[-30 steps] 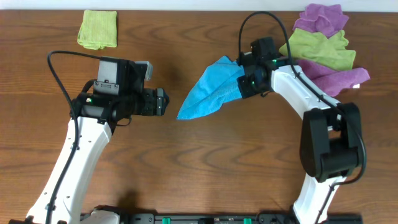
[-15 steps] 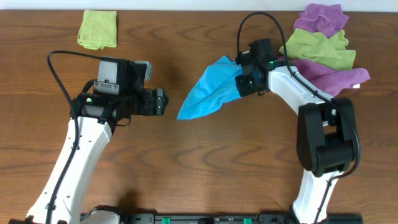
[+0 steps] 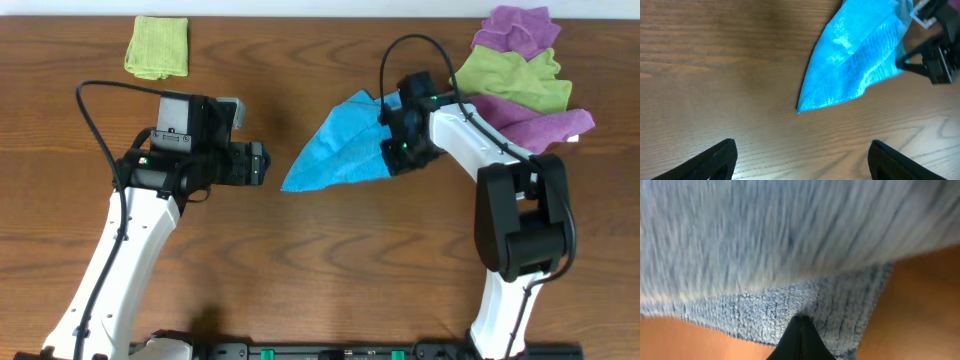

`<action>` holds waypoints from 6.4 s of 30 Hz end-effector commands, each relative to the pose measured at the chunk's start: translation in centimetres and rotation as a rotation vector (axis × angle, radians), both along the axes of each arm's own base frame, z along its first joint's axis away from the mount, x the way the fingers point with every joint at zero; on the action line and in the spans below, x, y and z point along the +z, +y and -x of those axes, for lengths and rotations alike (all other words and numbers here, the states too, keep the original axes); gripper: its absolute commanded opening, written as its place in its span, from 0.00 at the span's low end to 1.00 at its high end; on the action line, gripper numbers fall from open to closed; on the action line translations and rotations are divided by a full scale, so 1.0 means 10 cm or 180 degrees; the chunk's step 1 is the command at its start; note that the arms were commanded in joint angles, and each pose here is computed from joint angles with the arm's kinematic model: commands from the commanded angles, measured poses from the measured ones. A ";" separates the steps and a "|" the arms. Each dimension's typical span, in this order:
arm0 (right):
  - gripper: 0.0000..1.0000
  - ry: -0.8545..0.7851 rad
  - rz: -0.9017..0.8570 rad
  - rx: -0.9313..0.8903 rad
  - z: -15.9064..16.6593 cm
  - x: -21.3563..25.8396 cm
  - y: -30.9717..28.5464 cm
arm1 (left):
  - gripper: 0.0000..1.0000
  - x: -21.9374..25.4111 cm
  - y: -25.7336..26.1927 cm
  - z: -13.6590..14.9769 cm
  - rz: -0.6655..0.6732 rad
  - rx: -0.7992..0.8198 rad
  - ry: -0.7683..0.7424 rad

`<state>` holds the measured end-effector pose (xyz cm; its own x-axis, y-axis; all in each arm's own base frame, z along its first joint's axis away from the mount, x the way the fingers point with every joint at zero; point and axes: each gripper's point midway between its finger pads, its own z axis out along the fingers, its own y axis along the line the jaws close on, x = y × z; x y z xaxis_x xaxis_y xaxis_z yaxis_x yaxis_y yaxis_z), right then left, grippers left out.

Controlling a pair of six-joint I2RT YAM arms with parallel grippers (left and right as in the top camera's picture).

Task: Fold the cloth

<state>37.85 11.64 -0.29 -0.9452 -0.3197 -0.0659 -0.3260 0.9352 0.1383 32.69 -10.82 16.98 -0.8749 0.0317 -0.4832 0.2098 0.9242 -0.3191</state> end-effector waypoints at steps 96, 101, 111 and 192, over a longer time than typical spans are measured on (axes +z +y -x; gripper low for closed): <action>0.01 -0.2124 -0.0303 -0.0454 1.30 3.07 -0.62 | 0.71 -1.26 -2.13 -1.77 -0.1925 -0.1499 -0.1694; 0.01 -0.2126 -0.0302 -0.0454 1.30 3.07 -0.62 | 0.56 -1.25 -2.06 -1.80 -0.1999 -0.1432 -0.1693; 0.01 -0.2096 -0.0295 -0.0454 1.28 3.04 -0.62 | 0.54 -1.16 -1.83 -1.90 -0.2379 -0.1118 -0.1720; 0.02 -0.1808 -0.0239 -0.0182 0.21 2.38 -0.40 | 0.96 0.10 -0.20 -1.68 -0.1236 0.0518 -0.0562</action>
